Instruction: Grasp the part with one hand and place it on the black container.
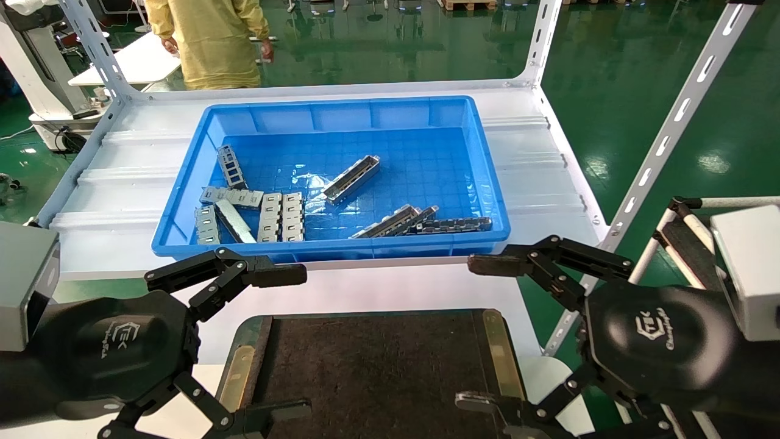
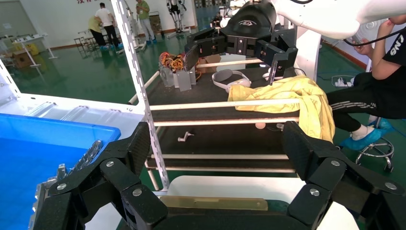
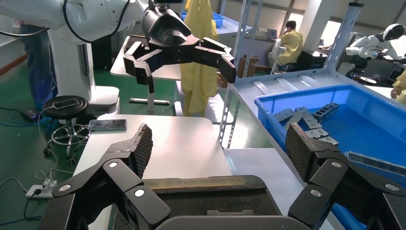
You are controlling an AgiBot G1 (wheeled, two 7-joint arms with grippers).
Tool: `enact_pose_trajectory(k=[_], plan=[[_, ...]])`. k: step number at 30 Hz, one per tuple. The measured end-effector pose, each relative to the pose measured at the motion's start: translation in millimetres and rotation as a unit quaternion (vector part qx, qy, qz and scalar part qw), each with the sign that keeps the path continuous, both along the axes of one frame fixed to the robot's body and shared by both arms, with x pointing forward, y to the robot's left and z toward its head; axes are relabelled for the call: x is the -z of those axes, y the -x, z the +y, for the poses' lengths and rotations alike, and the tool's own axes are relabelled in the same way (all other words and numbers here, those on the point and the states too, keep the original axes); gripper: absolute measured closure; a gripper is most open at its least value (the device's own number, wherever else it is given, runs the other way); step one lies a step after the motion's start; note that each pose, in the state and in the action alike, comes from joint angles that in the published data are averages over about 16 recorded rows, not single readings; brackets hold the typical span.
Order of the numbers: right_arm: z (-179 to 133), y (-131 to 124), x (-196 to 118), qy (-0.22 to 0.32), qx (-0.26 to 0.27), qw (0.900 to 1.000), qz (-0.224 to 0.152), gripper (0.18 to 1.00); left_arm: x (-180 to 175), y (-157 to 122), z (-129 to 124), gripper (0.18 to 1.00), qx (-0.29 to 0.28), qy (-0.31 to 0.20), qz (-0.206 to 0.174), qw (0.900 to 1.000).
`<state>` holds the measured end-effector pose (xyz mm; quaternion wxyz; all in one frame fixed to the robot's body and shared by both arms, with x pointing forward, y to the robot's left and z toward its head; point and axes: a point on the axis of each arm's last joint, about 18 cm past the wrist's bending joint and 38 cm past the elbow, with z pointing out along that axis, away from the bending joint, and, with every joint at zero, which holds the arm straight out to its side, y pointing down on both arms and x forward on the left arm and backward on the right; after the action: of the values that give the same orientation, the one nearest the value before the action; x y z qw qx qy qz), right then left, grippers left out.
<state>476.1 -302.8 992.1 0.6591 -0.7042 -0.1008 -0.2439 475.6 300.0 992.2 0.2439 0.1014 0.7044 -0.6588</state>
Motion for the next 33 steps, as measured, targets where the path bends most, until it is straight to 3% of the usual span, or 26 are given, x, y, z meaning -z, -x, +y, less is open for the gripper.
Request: enact_pose_trajectory(k=[33], plan=[[0.0,0.0,0.0,0.0,0.0,1.0,0.0,0.178,0.1,-0.7,-0.3,0.184,0.0,0.001,0.001,1.0]])
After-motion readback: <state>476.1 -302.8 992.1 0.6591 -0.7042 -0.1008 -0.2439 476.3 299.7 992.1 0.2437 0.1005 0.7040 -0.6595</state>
